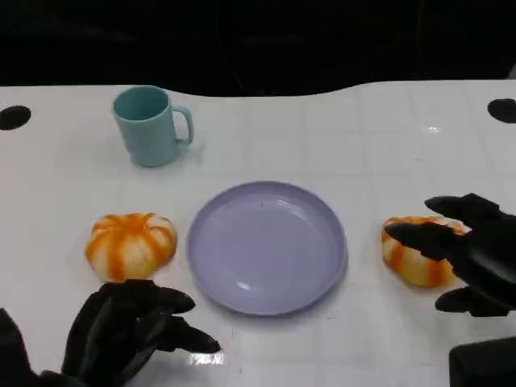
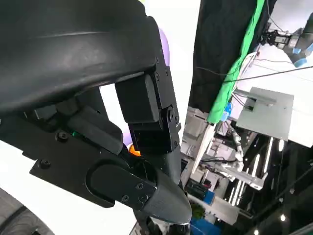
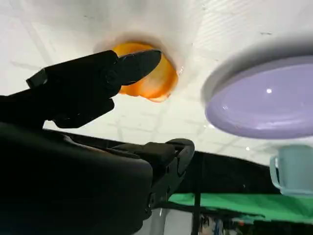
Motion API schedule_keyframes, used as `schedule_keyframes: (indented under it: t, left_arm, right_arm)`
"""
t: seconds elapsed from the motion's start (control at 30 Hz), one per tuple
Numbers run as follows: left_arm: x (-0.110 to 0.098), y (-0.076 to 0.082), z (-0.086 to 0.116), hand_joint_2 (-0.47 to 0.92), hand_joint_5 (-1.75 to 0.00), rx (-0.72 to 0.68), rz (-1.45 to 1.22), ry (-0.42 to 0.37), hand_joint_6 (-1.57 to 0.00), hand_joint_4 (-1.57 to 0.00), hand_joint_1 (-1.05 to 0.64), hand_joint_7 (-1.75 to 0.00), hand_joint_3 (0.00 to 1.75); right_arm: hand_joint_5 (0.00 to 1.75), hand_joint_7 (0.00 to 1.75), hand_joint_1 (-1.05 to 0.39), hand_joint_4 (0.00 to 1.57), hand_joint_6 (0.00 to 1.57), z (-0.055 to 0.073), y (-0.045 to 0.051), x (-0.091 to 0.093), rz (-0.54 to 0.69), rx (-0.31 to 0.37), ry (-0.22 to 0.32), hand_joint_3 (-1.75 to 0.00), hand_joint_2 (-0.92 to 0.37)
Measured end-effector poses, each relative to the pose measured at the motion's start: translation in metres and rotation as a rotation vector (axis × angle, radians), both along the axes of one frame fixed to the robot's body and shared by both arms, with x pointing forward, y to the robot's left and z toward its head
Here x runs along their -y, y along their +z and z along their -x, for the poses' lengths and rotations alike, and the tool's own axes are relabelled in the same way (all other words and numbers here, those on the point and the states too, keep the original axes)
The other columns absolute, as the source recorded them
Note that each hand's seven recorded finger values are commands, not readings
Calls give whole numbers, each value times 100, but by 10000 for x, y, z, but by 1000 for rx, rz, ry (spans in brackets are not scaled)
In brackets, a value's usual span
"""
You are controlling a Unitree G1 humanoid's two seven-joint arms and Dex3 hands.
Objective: Grasp the bread from the table and place it into the plate.
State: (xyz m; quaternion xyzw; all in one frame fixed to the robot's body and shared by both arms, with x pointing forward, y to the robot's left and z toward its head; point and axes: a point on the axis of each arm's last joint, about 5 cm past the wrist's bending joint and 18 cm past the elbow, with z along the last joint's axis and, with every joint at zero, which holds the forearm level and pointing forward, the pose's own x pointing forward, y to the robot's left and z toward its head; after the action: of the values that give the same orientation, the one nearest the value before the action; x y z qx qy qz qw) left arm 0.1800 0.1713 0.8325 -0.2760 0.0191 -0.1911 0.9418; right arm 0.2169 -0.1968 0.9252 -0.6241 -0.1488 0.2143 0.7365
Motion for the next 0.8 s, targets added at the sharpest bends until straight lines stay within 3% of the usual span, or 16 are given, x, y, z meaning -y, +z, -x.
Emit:
schedule_keyframes:
  t: [0.27, 0.5, 0.8]
  left_arm:
    - [4, -3, 7, 82, -20, -6, 6, -1, -154, -157, -96, 0, 0]
    - [4, 0, 11, 82, -20, -5, 4, 0, -154, -157, -98, 0, 0]
    - [3, 14, 11, 83, -20, 4, 2, 1, -153, -157, -98, 0, 0]
  right_arm:
    - [21, 1, -32, 16, 35, -174, -90, -46, 76, -61, 3, 0, -80]
    - [18, 2, -25, 25, 39, -301, -194, -110, 71, -115, -4, 0, -78]
    - [16, 4, -22, 39, 50, -420, -229, -199, 71, -152, -6, 0, -78]
